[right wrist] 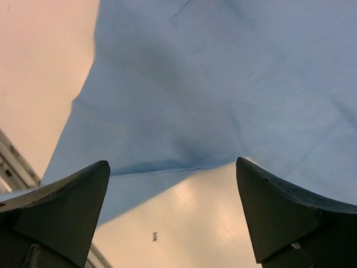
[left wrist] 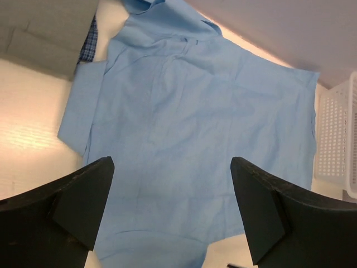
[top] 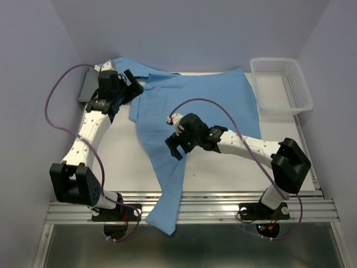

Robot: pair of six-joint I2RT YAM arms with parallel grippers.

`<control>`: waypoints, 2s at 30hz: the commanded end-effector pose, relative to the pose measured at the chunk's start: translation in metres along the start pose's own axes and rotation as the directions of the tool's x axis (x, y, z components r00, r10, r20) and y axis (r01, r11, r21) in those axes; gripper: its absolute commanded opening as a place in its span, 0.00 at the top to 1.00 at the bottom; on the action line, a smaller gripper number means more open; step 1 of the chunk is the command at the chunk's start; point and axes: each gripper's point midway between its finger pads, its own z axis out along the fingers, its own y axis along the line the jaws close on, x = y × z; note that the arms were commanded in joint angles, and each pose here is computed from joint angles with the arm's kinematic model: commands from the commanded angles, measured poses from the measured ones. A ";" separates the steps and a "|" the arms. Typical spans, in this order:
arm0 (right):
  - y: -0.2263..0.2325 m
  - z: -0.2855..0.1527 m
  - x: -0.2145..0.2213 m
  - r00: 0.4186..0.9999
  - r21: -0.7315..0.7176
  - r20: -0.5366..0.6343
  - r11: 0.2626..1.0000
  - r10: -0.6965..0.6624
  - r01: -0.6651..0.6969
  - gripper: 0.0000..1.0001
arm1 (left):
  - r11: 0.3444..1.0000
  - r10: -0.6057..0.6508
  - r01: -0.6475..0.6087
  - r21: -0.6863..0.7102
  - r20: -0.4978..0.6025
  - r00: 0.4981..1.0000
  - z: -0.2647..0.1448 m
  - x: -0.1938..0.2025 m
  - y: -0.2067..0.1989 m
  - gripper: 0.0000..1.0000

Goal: Fold and stack the long sleeve shirts
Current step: Fold the shirt

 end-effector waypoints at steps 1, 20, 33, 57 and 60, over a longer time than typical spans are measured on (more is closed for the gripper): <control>0.041 -0.004 0.031 0.995 -0.030 -0.072 0.998 -0.064 0.062 0.00 | 0.979 -0.110 0.102 -0.179 -0.033 0.993 -0.019 0.068 0.053 0.01; 0.112 0.036 0.131 0.881 -0.150 -0.280 0.924 -0.382 0.353 0.50 | 0.940 -0.202 0.173 -0.295 -0.070 0.977 -0.083 0.160 0.113 0.01; 0.090 0.003 0.012 0.996 0.057 0.008 0.994 -0.094 0.094 0.99 | 0.948 -0.150 0.119 -0.296 -0.083 0.985 -0.070 0.150 0.110 0.01; -0.065 -0.065 0.034 0.897 0.210 0.181 0.875 0.403 -0.436 0.00 | 0.991 -0.122 0.082 -0.110 -0.436 0.892 -0.096 0.258 0.069 0.01; -0.082 -0.085 0.031 0.864 0.280 0.263 0.823 0.430 -0.495 0.00 | 0.979 -0.194 0.138 -0.150 -0.483 0.854 -0.125 0.289 0.075 0.01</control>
